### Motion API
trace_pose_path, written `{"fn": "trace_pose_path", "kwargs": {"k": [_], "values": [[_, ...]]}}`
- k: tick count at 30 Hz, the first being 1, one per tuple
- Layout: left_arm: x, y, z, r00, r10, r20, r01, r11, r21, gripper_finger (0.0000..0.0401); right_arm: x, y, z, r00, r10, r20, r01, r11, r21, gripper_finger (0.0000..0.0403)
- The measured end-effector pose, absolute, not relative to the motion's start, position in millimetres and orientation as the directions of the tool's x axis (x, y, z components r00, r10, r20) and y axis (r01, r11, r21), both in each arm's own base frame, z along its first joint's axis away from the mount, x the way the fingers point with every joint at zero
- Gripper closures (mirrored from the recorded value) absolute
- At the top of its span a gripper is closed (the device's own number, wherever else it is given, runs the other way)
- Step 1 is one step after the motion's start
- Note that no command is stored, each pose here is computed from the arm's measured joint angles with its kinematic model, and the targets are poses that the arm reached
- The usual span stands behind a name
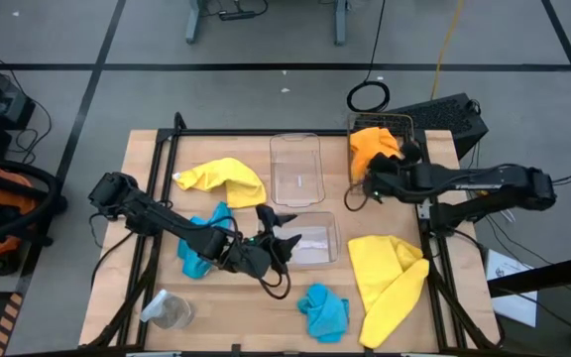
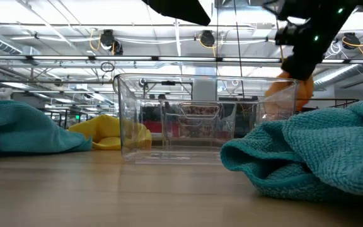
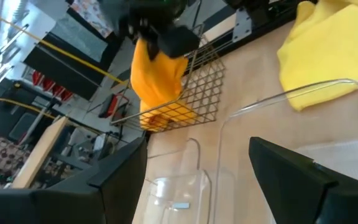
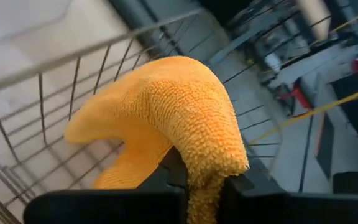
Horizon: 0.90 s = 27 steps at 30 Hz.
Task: Sort microfiber towel by color & place in baskets
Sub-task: Put the orange microfiber towel into the black metal basket
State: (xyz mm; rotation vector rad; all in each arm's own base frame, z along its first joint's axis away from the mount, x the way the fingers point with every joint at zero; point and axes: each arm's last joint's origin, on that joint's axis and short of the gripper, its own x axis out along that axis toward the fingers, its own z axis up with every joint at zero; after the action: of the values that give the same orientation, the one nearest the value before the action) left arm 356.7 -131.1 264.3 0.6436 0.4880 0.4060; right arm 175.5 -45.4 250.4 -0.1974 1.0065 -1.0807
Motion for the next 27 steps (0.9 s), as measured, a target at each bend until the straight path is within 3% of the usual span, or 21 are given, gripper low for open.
{"fn": "trace_pose_path", "kwargs": {"k": [7,13,19,27], "values": [[355,-131,260,0.805,0.483,-0.344,-0.165,0.74,0.652,0.0114,174,-69,237,0.005,-0.783,-0.622,0.674,0.462,-0.576,0.0332],[354,-135,256,0.83,0.385,-0.405,-0.072,0.792,0.606,0.0114,176,-73,240,0.045,-0.77,-0.636,0.711,0.472,-0.521,0.0256],[353,-137,256,0.832,0.379,-0.405,-0.066,0.793,0.606,0.0114,176,-71,253,0.067,-0.717,-0.694,0.729,0.51,-0.457,0.0182],[353,-135,256,0.829,0.382,-0.408,-0.066,0.791,0.608,0.0114,172,-68,278,0.057,-0.682,-0.729,0.757,0.506,-0.414,0.0132]]}}
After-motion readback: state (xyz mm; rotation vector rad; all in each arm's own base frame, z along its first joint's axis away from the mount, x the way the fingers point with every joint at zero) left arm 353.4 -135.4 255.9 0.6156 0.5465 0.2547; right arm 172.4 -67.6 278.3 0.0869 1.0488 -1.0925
